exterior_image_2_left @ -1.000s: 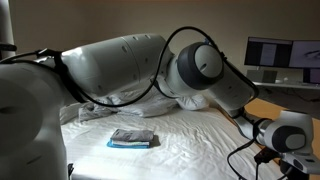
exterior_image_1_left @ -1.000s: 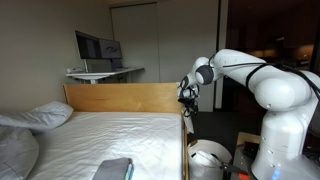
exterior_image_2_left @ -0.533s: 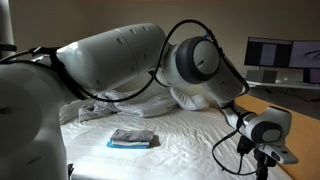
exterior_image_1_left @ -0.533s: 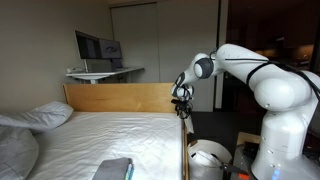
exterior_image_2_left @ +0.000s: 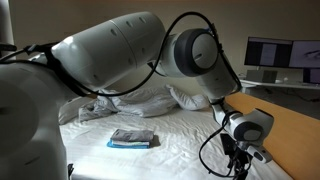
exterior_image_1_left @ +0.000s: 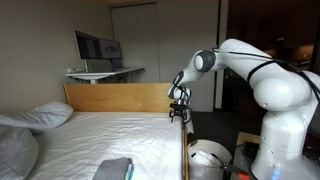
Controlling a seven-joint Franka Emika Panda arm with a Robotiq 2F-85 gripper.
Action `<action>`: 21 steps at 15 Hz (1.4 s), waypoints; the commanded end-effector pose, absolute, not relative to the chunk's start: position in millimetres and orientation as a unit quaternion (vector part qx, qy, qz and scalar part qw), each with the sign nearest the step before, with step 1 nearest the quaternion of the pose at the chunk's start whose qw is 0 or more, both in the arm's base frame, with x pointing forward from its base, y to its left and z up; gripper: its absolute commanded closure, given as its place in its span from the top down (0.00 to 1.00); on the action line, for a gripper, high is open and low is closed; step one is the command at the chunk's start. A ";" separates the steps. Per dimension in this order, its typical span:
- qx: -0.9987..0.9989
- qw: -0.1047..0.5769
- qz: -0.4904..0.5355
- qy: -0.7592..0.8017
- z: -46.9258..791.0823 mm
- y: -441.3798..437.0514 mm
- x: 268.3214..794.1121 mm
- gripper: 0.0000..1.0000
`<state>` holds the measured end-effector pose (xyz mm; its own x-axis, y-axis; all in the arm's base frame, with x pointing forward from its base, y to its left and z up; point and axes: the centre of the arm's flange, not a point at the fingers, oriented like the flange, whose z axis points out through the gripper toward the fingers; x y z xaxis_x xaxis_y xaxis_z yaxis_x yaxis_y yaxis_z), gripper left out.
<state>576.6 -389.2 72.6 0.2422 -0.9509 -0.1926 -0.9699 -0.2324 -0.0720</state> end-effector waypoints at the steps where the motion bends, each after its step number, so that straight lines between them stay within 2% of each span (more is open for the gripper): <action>1: -0.833 0.116 0.082 0.535 88.2 -361.4 537.7 1.00; 5: -0.884 0.134 0.094 0.438 95.7 -336.7 520.6 1.00; 6: -0.866 0.116 0.087 0.478 71.0 -354.0 546.0 1.00; 14: -0.870 0.111 0.083 0.474 61.8 -353.6 542.3 1.00; 21: -0.916 0.097 0.023 0.389 43.5 -286.1 552.5 1.00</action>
